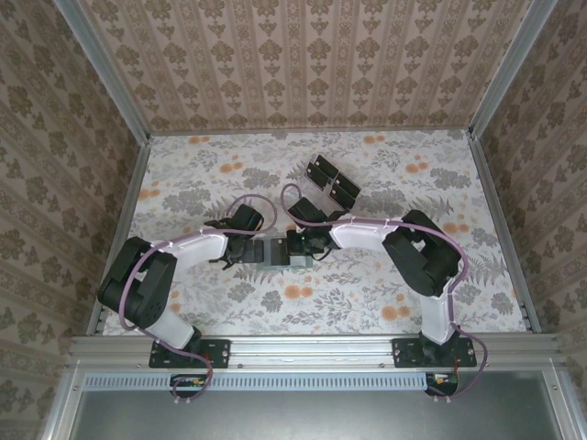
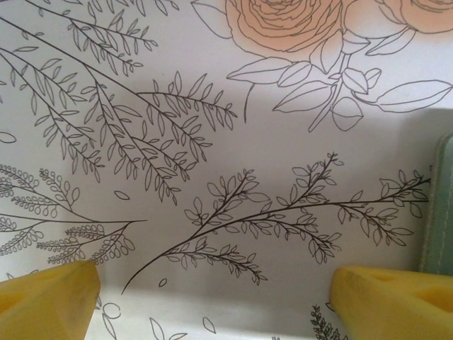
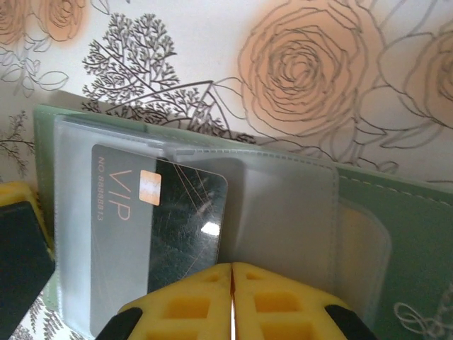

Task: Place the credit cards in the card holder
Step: Insert the credit card into the card slot.

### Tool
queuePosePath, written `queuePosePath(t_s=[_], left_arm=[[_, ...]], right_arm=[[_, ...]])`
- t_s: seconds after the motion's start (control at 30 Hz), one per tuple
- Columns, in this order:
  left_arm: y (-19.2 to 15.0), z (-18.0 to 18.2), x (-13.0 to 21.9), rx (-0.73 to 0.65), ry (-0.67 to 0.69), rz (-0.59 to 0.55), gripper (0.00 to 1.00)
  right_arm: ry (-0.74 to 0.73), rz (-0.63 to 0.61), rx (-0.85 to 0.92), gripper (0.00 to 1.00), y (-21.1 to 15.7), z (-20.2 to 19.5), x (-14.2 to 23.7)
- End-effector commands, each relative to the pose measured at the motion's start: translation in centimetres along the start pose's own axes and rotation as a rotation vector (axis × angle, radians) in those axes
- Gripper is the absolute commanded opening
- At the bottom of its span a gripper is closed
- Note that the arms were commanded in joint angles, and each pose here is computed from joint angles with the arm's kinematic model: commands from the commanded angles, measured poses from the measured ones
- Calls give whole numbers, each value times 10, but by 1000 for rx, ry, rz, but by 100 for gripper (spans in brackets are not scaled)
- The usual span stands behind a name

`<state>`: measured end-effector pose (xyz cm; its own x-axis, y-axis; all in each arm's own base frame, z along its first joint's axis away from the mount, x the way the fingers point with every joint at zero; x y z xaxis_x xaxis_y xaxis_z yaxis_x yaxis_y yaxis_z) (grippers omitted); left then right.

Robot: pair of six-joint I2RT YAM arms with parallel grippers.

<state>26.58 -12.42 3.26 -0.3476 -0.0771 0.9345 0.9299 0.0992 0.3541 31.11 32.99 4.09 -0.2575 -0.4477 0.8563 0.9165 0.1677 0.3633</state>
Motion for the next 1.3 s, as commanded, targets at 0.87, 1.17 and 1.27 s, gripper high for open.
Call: queuePosePath(t_s=[0.87, 1.17, 1.27], left_arm=[[10, 14, 18, 62, -9, -35, 100], [30, 19, 41, 133, -89, -102, 100], [36, 6, 49, 147, -213, -136, 100]], right_arm=[[126, -38, 10, 29, 10, 35, 13], [36, -139, 31, 54, 16, 13, 66], [-65, -128, 33, 60, 11, -9, 71]])
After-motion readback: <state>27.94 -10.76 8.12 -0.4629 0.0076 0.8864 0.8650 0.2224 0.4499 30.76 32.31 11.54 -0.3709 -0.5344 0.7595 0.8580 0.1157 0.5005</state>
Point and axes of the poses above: each hand's point on the last joint's axis, 136 mm out from that joint toward the fingers, its own x axis back along the fingers, its own z axis along the line the jaws close on, y = z × x, the point moved 2 cm from there along x, back along the fingers, and after that the axes turned 8 degrees about x, right-handed, at the moved point
